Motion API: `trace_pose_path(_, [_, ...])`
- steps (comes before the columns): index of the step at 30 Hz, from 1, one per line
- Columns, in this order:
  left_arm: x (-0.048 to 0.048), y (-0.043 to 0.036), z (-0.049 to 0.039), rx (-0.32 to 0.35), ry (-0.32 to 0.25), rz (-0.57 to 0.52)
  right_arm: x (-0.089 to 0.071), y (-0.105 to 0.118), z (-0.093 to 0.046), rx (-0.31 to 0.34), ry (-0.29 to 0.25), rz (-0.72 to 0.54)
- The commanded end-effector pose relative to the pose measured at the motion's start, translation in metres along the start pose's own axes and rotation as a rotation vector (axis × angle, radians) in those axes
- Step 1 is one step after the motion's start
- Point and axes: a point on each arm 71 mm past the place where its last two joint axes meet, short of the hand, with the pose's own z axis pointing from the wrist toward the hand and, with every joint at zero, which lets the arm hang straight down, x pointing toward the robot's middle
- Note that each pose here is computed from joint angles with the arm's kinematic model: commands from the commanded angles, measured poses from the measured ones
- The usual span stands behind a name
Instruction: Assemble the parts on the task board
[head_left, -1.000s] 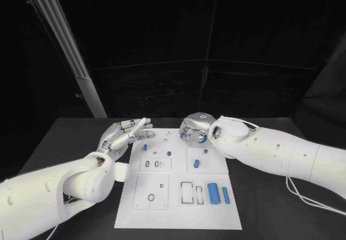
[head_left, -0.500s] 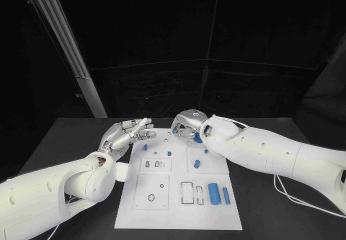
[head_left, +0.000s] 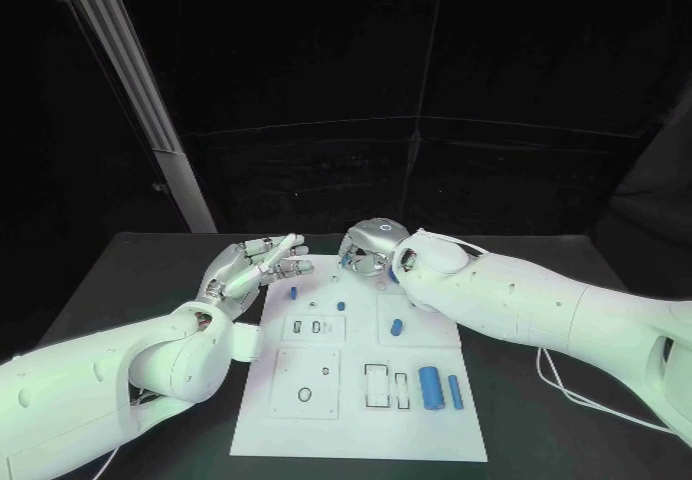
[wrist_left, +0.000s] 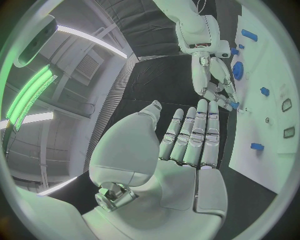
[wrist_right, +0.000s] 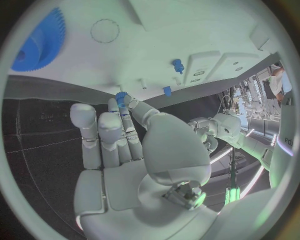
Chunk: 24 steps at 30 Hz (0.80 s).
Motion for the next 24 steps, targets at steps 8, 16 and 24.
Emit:
trace_pose_path(8, [0.0032, -0.0035, 0.0013, 0.011, 0.018, -0.007, 0.0006, 0.0037, 0.0059, 0.001, 0.012, -0.013])
trace_pose_path(16, [0.0042, -0.0038, 0.0022, 0.011, 0.021, -0.008, 0.0022, 0.004, 0.0097, 0.011, 0.017, -0.023])
trace_pose_path(24, [0.0051, -0.0053, 0.0028, 0.012, 0.025, -0.009, 0.0042, 0.0041, 0.0124, 0.021, 0.034, -0.035])
